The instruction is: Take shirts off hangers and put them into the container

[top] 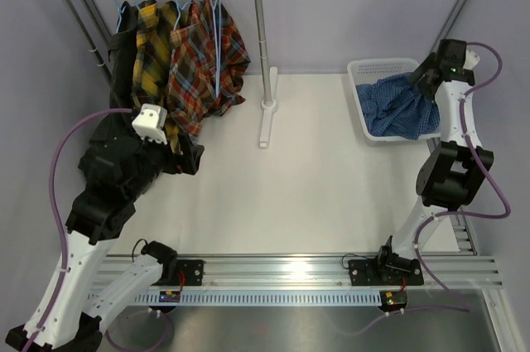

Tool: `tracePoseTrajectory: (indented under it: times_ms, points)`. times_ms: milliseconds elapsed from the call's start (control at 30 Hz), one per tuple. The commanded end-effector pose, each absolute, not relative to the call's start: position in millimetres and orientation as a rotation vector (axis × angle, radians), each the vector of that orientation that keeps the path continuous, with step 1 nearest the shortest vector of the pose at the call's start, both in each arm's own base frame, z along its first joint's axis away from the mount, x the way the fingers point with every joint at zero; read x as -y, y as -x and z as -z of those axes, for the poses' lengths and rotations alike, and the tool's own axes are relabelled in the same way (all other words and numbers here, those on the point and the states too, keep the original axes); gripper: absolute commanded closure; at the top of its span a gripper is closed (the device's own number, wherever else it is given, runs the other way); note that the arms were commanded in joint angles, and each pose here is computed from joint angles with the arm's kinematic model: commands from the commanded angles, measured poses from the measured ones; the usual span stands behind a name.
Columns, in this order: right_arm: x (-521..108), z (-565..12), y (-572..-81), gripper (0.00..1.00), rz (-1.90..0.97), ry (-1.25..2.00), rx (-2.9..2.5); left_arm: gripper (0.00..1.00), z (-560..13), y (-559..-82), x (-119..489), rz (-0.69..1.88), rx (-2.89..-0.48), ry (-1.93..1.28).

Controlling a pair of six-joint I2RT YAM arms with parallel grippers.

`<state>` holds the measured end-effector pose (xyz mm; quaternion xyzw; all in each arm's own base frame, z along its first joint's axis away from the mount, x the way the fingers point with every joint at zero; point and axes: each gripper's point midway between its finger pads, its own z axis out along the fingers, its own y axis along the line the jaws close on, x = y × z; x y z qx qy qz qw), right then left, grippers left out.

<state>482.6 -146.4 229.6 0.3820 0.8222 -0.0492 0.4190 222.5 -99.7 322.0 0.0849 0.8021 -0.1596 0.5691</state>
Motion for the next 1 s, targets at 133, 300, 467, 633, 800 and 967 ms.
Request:
tracePoseTrajectory:
  times_ms: [133,300,467,633,800,967]
  points:
    - [146,-162,-476,0.05,0.159,-1.099,-2.145,0.01,-346,-222,105,0.407,-1.821,-0.225]
    - [114,-138,-504,0.05,-0.083,-0.955,-2.252,0.01,-342,-223,106,0.41,-1.833,-0.224]
    - [84,-100,-515,0.07,-0.245,-0.827,-2.404,0.01,-339,-226,108,0.41,-1.847,-0.223]
    - [72,-70,-507,0.07,-0.271,-0.827,-2.541,0.01,-338,-224,107,0.407,-1.845,-0.227]
    - [70,-76,-502,0.06,-0.223,-0.784,-2.559,0.01,-337,-221,105,0.408,-1.837,-0.226]
    - [77,-150,-500,0.05,-0.144,-0.696,-2.417,0.01,-344,-218,104,0.412,-1.816,-0.225]
